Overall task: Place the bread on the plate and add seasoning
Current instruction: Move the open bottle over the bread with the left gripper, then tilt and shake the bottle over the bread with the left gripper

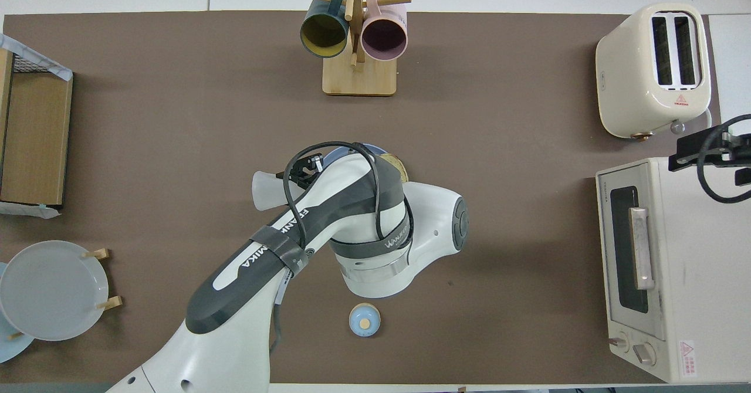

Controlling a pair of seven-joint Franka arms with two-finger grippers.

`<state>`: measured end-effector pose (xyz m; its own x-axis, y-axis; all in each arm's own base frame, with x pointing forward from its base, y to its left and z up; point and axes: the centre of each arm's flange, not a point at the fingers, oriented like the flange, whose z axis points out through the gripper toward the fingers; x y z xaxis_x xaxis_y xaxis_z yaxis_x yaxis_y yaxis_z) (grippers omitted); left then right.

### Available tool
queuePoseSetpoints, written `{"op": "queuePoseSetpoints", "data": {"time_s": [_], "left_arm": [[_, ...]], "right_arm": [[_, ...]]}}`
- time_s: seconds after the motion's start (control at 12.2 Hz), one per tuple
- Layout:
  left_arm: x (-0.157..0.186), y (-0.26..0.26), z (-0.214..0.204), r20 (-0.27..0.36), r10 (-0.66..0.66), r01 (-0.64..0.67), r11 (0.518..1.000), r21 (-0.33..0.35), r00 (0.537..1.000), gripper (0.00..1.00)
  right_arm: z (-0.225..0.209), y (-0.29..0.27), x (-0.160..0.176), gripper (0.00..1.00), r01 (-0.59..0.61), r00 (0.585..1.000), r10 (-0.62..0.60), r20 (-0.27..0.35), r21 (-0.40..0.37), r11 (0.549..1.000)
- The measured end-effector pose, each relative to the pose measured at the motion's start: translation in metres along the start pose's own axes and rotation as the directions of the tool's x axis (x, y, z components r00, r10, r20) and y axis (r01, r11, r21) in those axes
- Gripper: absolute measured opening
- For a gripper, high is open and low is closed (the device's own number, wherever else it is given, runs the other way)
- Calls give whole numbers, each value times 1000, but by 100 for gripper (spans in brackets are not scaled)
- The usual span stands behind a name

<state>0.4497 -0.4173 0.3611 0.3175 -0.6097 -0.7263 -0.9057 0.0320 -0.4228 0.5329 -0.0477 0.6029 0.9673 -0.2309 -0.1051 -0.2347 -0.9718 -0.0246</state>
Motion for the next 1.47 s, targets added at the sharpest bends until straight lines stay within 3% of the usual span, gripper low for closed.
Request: {"op": "queuePoseSetpoints", "data": {"time_s": [0.24,0.49,0.73,1.06,1.31,1.47], "left_arm": [[27,29,11,236,38,-75,986,149,971,47],[55,37,31,350,21,-134,944,302,937,47],[71,38,42,366,20,-160,921,356,930,47],[84,41,23,280,42,-163,889,428,959,47],[88,52,6,263,49,-169,874,456,964,47],[89,38,21,267,36,-161,871,464,963,47]], "right_arm": [[0,3,1,100,-6,1000,6,-5,-1,1000],[-1,5,1,100,-10,1000,10,-6,-1,1000],[-2,4,2,100,-8,1000,8,-18,1,1000],[-2,0,2,100,-1,1000,1,-18,0,1000],[-2,0,2,100,-1,1000,1,-18,0,1000],[-2,0,2,100,-1,1000,1,-18,0,1000]]}}
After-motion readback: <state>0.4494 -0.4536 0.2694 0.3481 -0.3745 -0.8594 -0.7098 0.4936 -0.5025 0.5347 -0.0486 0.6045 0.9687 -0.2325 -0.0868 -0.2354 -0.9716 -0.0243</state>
